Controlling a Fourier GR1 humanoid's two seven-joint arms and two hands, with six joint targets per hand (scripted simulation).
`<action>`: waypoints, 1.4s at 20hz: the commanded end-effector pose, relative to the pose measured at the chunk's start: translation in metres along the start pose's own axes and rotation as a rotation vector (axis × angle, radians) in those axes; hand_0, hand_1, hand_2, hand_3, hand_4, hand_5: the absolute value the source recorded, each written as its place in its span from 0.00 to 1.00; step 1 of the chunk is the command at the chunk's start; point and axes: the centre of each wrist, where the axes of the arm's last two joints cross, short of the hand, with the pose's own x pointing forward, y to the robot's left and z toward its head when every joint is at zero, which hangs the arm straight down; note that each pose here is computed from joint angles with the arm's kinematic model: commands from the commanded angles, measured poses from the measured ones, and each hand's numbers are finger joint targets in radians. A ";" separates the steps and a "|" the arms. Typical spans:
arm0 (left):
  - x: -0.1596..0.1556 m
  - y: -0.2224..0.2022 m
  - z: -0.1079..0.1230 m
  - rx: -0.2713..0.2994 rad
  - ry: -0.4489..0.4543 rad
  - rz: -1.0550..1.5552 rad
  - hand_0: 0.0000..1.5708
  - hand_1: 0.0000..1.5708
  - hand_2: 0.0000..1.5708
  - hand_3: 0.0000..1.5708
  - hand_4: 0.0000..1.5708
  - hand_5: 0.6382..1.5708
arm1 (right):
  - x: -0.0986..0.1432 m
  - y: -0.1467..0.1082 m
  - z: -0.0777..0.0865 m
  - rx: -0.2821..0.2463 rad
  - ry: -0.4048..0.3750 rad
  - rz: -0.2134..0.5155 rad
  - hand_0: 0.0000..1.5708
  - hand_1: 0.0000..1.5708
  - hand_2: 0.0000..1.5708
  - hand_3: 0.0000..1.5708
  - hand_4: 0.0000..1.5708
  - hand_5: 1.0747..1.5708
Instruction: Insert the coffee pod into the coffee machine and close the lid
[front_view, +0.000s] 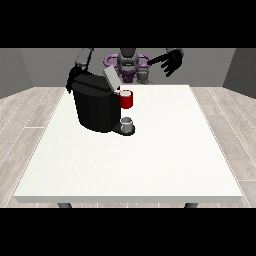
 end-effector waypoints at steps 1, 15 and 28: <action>-0.067 -0.052 0.048 0.021 0.124 0.252 0.00 0.00 0.00 0.00 0.25 1.00 | -0.029 -0.018 0.020 0.005 0.075 0.011 0.00 0.00 0.00 0.00 0.00 1.00; -0.105 -0.080 0.104 -0.013 0.257 0.373 0.00 0.00 0.00 0.00 0.23 1.00 | 0.068 -0.002 -0.013 0.237 -0.165 0.000 0.00 0.00 0.00 0.00 0.07 1.00; -0.053 -0.067 0.088 0.030 0.074 0.324 0.00 0.00 0.00 0.00 0.23 1.00 | 0.127 -0.003 -0.056 0.173 -0.178 -0.148 0.00 0.00 0.00 0.00 0.05 1.00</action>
